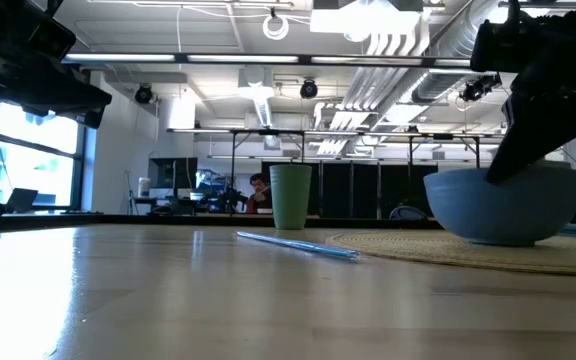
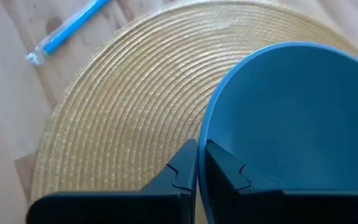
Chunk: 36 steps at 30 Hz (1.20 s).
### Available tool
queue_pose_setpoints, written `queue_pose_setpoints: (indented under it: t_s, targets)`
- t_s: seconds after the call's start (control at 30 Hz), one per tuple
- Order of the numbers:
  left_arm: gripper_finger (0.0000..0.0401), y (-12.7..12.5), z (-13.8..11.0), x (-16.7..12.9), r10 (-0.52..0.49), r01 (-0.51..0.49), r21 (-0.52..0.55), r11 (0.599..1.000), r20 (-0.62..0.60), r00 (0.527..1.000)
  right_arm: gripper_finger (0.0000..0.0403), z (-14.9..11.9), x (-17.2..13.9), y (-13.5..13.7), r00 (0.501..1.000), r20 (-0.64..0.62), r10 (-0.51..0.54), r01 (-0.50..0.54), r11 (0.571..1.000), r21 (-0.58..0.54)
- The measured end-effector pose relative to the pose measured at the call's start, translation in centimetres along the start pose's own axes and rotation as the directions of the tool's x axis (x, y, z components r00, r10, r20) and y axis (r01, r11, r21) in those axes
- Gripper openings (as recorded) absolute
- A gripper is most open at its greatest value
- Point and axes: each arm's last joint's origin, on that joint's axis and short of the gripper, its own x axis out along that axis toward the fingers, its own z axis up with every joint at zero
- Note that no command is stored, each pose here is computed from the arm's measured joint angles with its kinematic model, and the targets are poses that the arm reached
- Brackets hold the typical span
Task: Pick & Place Utensil
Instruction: Put the blue bowl on the brown mat, then put the gold fork into the blue bowl on the brown mat
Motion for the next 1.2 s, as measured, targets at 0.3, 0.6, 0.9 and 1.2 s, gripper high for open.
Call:
queue_pose_setpoints:
  t_s: [0.3,0.6,0.9,1.2]
  targets:
    - [0.0010,0.0,0.0,0.0,0.002,-0.002,0.000,1.000,-0.001,1.000,0.0027,0.1,0.2,-0.3,0.999,-0.040,0.006,-0.007,1.000,-0.014]
    - [0.0010,0.0,0.0,0.0,0.001,-0.001,0.000,1.000,-0.001,1.000,0.0066,0.1,0.4,-0.5,0.995,-0.095,0.019,-0.022,0.999,-0.030]
    - [0.0010,0.0,0.0,0.0,0.001,-0.001,0.000,1.000,0.000,1.000,0.0129,1.5,-0.1,-0.2,0.980,-0.180,0.086,-0.089,0.996,-0.008]
    - [0.0010,0.0,0.0,0.0,0.000,0.000,0.000,1.000,-0.001,1.000,0.0161,6.0,-3.6,-0.6,0.989,-0.144,-0.021,0.015,0.999,-0.041]
